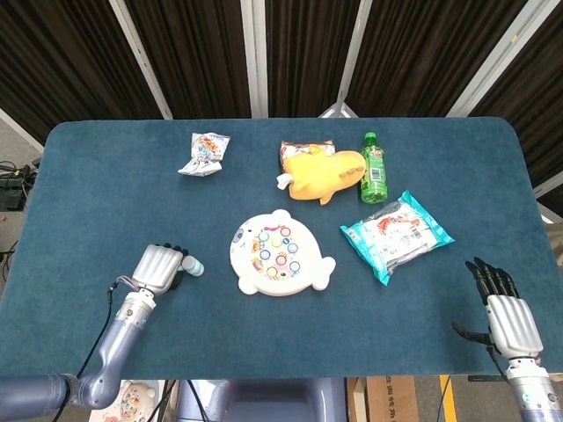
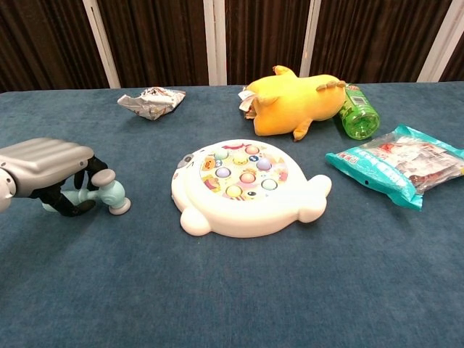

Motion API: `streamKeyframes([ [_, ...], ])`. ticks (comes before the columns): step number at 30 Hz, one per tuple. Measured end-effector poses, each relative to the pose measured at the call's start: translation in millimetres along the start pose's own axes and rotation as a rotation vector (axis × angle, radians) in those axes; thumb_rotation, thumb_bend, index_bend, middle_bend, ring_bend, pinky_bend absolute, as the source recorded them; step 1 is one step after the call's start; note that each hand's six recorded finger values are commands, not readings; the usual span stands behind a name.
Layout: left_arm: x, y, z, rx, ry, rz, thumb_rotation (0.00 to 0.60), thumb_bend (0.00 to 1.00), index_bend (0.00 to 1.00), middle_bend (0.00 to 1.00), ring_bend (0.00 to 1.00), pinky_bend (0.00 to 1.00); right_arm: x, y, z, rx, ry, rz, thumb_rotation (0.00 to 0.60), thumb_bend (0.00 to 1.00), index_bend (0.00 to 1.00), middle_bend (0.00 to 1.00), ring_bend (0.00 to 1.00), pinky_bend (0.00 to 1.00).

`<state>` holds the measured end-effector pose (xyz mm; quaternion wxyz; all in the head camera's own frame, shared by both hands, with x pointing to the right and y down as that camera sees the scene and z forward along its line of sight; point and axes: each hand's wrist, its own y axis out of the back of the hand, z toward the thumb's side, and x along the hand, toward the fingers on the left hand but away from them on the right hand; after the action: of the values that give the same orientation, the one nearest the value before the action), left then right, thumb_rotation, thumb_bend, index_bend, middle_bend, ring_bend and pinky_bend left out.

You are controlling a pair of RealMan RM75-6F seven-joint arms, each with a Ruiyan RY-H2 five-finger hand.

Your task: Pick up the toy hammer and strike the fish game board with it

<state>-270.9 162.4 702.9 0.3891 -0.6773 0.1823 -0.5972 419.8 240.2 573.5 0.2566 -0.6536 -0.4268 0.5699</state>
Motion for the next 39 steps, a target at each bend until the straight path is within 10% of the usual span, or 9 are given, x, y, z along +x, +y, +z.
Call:
streamKeyframes([
  [39,-14,25,-12,-0.074,0.017,0.066,0.600,0.15,0.27,0.21,0.22,0.35,0,1,-2,0.000,-0.003,0.000,0.600,0.19,0.00,0.00,0.00,0.00],
])
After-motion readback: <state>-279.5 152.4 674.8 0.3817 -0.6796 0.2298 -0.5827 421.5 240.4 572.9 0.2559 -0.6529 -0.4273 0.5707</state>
